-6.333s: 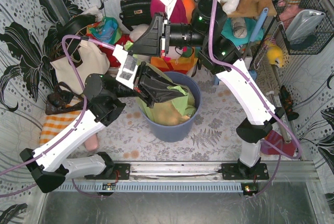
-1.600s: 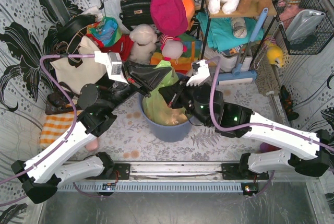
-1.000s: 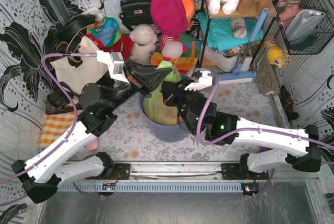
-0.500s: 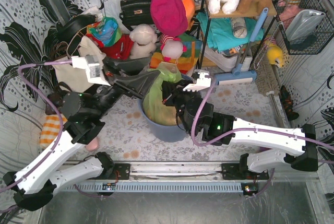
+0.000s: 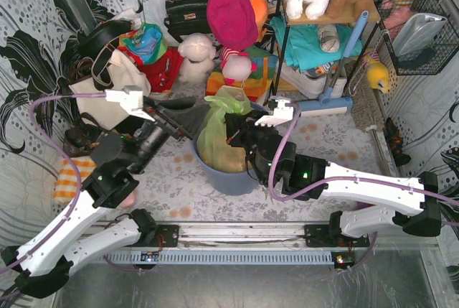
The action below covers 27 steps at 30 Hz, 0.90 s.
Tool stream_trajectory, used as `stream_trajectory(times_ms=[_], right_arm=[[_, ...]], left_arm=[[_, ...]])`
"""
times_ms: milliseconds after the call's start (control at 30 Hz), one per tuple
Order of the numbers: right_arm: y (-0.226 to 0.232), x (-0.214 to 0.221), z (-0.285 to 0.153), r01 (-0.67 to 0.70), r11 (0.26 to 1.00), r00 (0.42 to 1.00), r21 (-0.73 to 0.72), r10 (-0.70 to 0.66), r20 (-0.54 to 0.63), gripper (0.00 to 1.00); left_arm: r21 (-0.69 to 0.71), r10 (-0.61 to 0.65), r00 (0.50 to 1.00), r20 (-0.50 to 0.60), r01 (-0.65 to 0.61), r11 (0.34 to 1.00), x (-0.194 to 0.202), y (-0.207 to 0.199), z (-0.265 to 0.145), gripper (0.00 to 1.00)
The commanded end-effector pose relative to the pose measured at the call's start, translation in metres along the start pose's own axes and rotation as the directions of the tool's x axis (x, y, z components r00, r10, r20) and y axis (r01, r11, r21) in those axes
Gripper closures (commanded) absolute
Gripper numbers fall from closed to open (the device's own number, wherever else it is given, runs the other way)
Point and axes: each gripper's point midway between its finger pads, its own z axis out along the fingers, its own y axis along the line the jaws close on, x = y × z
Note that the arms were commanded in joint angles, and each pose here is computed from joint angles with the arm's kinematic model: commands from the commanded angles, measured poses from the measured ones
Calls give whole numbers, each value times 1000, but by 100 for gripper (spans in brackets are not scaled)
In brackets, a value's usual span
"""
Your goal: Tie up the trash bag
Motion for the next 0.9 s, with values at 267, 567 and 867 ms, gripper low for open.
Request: stream_trajectory(times_ms=[267, 567, 867], right_arm=[[0, -11, -5, -30, 1000, 1000, 3, 30, 8, 100], [-5, -5, -4, -26, 1000, 1000, 9, 26, 5, 100], [4, 0, 2, 3, 1000, 999, -28, -2, 37, 100]], left_arm=[[13, -59, 982, -181, 62, 998, 67, 9, 10, 34], [74, -71, 975, -213, 89, 993, 76, -1, 7, 77], [181, -62, 941, -331, 128, 975, 85, -27, -5, 98]])
